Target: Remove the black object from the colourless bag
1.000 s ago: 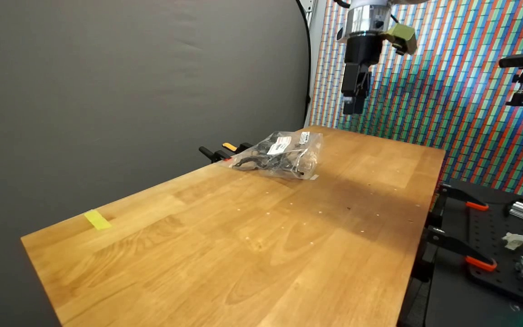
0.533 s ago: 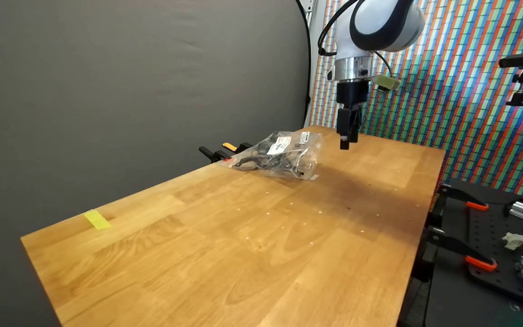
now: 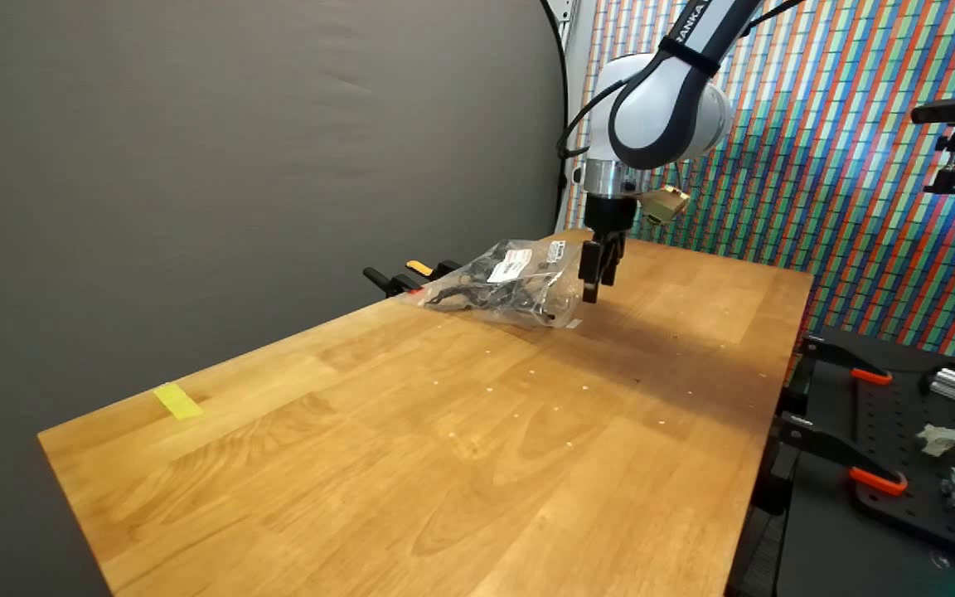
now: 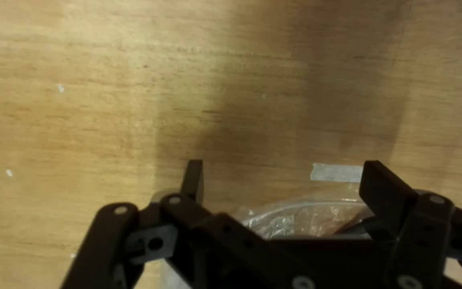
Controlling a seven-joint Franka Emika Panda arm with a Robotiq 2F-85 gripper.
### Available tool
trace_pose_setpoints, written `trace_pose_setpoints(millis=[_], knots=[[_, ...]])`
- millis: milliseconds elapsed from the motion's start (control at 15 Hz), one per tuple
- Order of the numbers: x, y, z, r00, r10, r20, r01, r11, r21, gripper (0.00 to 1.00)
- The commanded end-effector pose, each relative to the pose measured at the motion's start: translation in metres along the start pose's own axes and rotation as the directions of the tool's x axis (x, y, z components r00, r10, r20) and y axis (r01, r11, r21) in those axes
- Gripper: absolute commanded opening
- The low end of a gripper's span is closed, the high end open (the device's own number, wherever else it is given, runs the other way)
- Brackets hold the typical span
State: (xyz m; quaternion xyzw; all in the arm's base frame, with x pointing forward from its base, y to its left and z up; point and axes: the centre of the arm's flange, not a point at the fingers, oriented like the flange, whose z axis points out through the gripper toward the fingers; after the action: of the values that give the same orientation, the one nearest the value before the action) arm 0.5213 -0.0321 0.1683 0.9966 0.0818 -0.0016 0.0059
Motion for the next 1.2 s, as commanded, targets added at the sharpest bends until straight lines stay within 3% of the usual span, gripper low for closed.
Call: trace_pose_setpoints(millis=[0, 533, 800, 1133], knots=[[0.020, -0.002, 0.006, 0.996, -0.007, -0.088, 0.007, 1.000, 0.002, 1.00], [0.037, -0.023, -0.007, 0.987, 0.023, -0.160, -0.012, 0.997, 0.074, 1.00], [0.040, -0.018, 0.003, 0.981, 0.042, -0.187, -0.029, 0.997, 0.073, 1.00], [0.045, -0.010, 0.022, 0.976, 0.104, -0.190, -0.080, 0.988, 0.131, 1.00]])
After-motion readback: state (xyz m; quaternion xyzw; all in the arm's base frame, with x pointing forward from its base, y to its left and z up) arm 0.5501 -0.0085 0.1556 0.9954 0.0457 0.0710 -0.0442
